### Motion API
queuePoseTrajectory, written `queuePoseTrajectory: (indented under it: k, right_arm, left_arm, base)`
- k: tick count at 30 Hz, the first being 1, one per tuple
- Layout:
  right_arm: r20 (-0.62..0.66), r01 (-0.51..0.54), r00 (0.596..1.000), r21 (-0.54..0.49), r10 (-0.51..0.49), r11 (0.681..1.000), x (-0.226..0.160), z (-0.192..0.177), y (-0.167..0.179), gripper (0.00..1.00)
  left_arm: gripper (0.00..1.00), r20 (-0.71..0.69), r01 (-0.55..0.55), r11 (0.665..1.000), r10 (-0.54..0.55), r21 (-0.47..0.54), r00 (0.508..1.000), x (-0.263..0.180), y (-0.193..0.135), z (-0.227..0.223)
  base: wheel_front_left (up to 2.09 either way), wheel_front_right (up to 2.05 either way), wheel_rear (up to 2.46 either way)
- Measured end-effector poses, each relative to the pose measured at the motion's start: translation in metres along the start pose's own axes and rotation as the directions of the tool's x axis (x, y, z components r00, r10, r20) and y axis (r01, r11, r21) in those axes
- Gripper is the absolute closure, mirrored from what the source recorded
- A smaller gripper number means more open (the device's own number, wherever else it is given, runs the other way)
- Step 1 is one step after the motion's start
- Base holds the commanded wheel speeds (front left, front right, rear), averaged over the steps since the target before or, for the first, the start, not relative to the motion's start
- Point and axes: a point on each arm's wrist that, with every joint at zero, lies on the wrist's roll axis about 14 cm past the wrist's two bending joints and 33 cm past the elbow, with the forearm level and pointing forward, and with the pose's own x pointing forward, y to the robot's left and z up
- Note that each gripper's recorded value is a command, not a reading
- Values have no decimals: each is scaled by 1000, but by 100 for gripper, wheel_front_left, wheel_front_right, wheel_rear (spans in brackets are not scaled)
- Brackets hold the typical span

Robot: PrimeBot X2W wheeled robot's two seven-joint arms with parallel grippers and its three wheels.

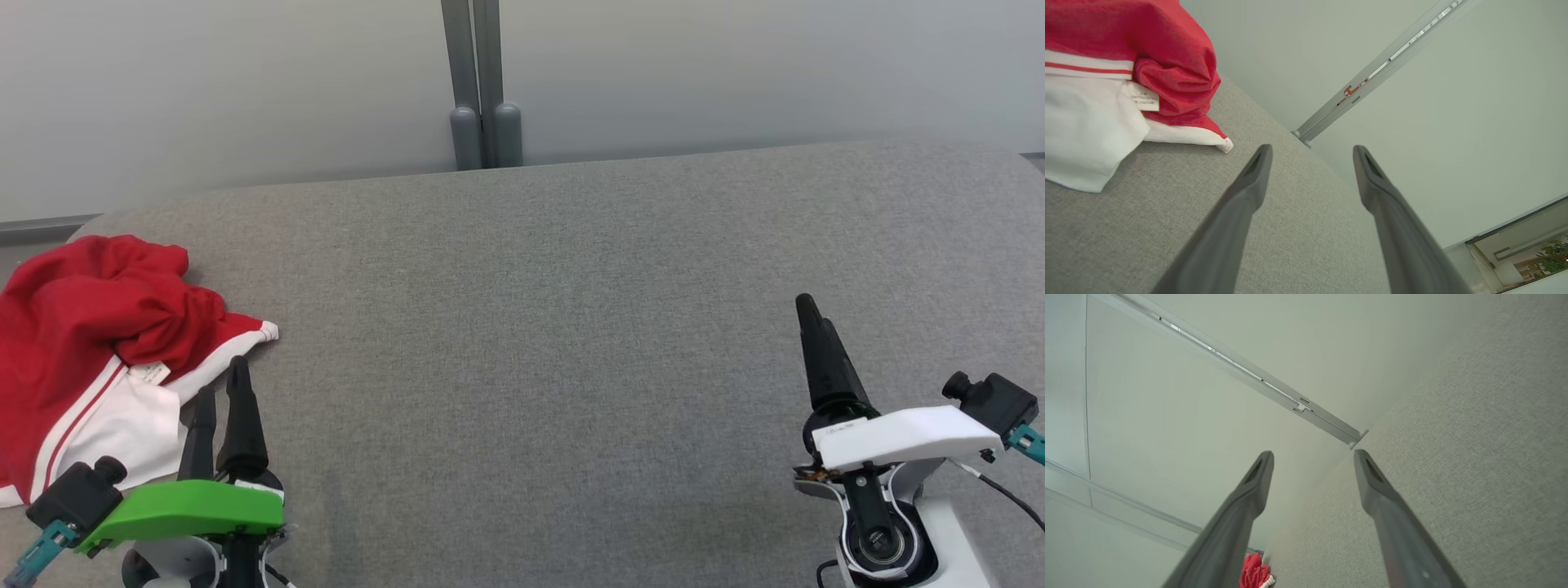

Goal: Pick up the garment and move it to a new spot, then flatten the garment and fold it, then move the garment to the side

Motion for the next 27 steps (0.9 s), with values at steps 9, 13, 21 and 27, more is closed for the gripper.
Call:
queuePoseTrajectory:
  k: [9, 13, 21, 27]
  right_arm:
    - [-25, -51, 999, -217, 47, 975, 2, -8, 12, 0]
    - [-36, -60, 998, -304, 51, 951, 1, -11, 11, 0]
    - [-55, -70, 997, -413, 52, 908, 2, -17, 8, 0]
    - [-69, -98, 995, -479, 74, 872, 3, -21, 14, 0]
  left_arm:
    - [0, 3, -3, 982, 3, 188, 1000, 0, -3, -3]
    - [0, 12, -2, 970, -1, 245, 1000, -1, -4, -3]
    - [0, 13, 15, 933, -21, 359, 1000, -2, -6, -5]
    - [0, 14, 27, 907, -37, 421, 999, -2, -10, -7]
  base:
    - [0, 0, 0]
    - [0, 0, 0]
    - [0, 0, 0]
    - [0, 0, 0]
